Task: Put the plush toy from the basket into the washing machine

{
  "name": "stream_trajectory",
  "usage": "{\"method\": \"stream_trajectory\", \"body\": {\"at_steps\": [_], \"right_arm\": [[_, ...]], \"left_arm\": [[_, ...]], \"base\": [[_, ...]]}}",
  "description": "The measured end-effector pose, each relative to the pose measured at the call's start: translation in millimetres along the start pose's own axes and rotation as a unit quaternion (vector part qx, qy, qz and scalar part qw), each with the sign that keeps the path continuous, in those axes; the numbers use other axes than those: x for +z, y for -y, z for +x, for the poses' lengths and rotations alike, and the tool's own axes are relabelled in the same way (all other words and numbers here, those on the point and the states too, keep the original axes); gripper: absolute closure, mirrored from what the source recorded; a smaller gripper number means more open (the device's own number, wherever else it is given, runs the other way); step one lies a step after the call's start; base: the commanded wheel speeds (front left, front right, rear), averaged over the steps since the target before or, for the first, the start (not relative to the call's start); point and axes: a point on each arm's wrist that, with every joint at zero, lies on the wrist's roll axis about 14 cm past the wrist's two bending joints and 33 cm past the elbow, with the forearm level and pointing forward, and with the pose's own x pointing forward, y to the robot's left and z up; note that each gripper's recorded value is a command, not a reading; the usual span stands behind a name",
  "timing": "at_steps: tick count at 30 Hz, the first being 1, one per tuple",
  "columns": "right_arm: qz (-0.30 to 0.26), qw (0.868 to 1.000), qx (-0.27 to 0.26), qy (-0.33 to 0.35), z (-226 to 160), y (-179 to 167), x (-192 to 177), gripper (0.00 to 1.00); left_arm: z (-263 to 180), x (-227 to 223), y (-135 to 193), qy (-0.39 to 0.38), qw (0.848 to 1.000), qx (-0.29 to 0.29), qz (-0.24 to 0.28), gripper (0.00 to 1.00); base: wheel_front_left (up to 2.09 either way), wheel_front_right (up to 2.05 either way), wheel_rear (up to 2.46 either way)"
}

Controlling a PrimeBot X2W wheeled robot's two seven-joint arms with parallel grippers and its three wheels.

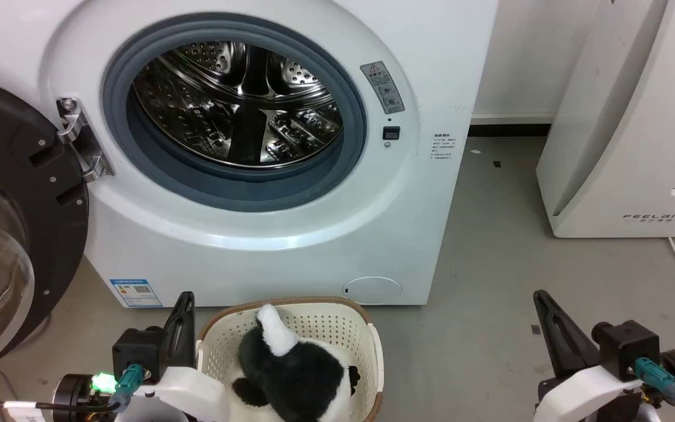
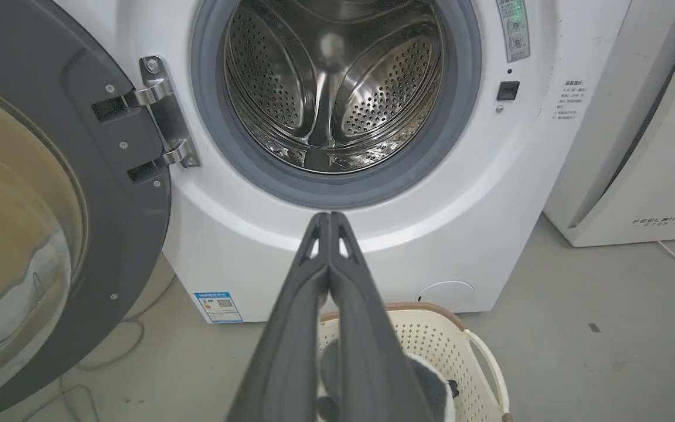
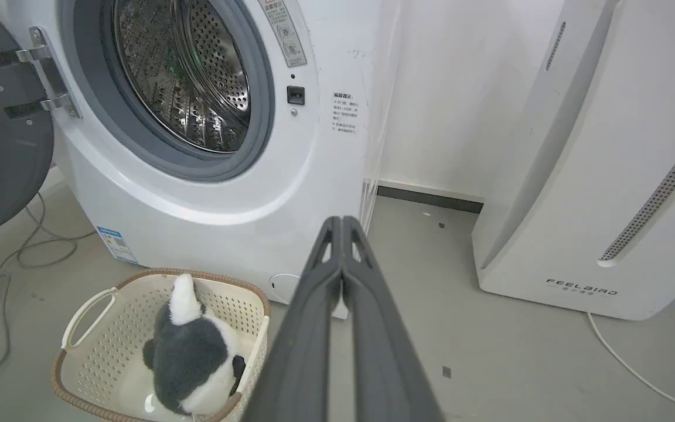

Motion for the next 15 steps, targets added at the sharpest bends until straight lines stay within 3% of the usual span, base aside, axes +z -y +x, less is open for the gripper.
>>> {"method": "stream_trajectory", "body": {"at_steps": [6, 7, 15], "right_arm": [[0.0, 1.0, 0.0, 0.0, 0.0, 0.0, 0.0, 1.0], [0.0, 1.0, 0.0, 0.0, 0.0, 0.0, -0.1, 0.0], [0.001, 1.0, 0.0, 0.0, -0.1, 0.1, -0.4, 0.0]], "left_arm": [[0.0, 0.0, 0.1, 0.0, 1.0, 0.0, 0.0, 1.0], [0.0, -0.1, 0.0, 0.0, 1.0, 0.0, 0.0, 0.0], [0.0, -0.6, 1.4, -0.001, 1.0, -0.002, 0.0, 0.0]], "base": [[0.0, 0.0, 0.0], [0.0, 0.0, 0.0], [0.0, 0.0, 0.0]]}}
